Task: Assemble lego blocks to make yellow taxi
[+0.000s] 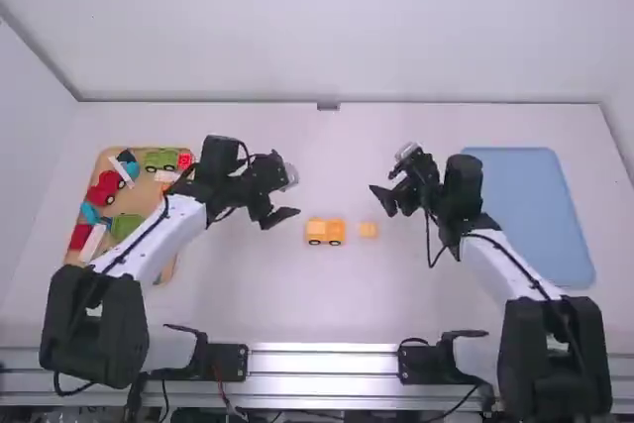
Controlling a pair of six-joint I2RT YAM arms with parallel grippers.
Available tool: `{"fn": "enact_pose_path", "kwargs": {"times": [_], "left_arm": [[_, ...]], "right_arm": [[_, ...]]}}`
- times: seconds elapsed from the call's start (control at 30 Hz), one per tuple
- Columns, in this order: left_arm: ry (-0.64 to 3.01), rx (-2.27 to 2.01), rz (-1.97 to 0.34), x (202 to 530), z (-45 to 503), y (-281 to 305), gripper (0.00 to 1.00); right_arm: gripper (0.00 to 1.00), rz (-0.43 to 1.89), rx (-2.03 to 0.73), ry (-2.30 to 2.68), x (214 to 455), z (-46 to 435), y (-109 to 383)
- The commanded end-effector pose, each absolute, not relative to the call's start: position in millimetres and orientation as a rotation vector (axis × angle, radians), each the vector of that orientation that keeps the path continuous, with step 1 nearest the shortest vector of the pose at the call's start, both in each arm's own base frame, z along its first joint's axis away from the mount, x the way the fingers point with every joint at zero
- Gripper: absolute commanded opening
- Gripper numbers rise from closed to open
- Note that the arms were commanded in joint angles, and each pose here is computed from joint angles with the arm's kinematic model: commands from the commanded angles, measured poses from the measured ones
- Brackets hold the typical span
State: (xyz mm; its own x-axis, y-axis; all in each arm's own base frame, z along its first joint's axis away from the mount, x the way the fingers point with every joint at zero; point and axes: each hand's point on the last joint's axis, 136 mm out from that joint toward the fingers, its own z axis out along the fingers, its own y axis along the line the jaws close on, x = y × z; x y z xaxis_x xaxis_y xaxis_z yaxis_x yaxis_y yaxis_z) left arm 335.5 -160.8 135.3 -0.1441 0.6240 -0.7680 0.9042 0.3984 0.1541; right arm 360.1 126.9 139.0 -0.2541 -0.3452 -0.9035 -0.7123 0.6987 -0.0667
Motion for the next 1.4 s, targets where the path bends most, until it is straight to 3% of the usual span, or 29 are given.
{"fn": "enact_pose_path", "kwargs": {"times": [0.0,0.3,0.5,0.93,1.37], "left_arm": [[1.924,1.306,-0.382,335,123,-152,0.99],[1.949,1.299,-0.381,333,116,-147,0.99],[1.959,1.301,-0.384,330,112,-147,0.99],[1.940,1.299,-0.372,330,105,-147,0.99],[1.900,1.292,-0.352,337,111,-148,0.99]], "right_arm": [[0.98,0.372,-0.856,1.849,369,139,121],[0.98,0.394,-0.877,1.849,365,136,128],[0.98,0.336,-1.058,1.787,355,123,138],[0.98,0.708,-1.267,1.537,320,95,155],[0.98,0.735,-1.420,1.561,292,54,157]]}}
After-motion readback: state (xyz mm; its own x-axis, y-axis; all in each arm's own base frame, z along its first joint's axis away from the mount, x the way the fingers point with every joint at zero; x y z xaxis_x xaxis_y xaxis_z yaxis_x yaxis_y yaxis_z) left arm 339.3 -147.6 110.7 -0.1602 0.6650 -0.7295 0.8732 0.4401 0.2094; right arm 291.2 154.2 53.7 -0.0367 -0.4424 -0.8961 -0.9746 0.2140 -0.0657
